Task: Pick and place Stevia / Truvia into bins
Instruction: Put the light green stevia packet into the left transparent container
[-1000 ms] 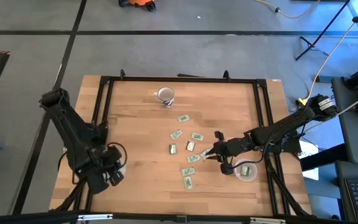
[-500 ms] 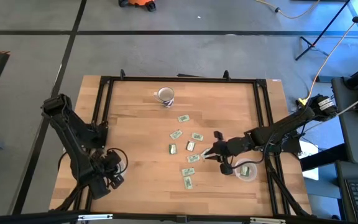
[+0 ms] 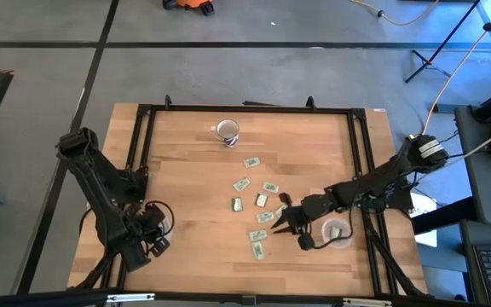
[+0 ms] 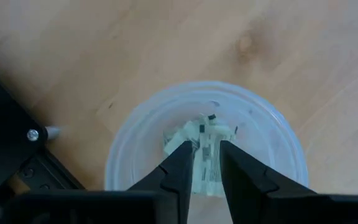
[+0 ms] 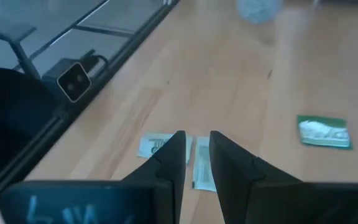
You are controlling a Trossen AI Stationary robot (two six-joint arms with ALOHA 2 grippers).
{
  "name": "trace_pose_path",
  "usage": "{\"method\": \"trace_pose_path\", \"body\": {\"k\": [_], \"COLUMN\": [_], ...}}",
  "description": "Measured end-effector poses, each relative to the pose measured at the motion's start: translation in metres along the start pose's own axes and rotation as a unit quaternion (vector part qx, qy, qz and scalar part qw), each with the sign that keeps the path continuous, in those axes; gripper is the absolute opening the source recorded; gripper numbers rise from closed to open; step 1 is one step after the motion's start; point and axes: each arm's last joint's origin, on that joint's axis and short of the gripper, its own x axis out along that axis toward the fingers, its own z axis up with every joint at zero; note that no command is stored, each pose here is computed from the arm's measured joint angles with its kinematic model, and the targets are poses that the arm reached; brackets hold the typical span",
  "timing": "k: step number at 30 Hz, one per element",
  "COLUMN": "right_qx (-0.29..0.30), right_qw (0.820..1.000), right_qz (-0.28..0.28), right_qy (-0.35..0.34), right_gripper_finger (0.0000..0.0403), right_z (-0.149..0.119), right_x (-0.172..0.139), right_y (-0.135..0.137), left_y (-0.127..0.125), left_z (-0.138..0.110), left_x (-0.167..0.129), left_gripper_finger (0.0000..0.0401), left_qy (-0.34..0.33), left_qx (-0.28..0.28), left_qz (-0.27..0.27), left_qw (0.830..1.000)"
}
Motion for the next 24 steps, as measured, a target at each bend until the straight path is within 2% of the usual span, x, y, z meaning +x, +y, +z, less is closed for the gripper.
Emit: {"method": "trace_pose_path", "body": {"k": [3,10,15,24], "right_qx": [-0.001,-0.015,-0.008,-0.012], "right_qw": [1.0,1.0,0.999,0.989], "right_qz": [-0.001,-0.003,-0.013,-0.022], "right_qy": [0.01,0.019,0.041,0.144], "right_gripper_finger": [0.0076,0.0076,0.0076,0.0076], "right_z": [-0.009,-0.029,-0.035,-0.04], "right_x": [0.011,0.036,0.055,0.08], "right_y": [-0.001,-0.004,-0.01,-0.017], "left_y": [0.003,0.009,0.014,0.019], "left_z": [0.003,0.013,0.02,0.028], "left_x": [-0.003,-0.015,-0.024,-0.032], "left_gripper_finger": [0.0076,0.0071,0.007,0.007], "left_qy": [-0.011,-0.063,-0.092,-0.15], "left_qx": [-0.001,-0.014,-0.026,-0.001], "left_qz": [-0.004,-0.053,-0.086,-0.118], "left_qw": [1.0,0.997,0.992,0.982]}}
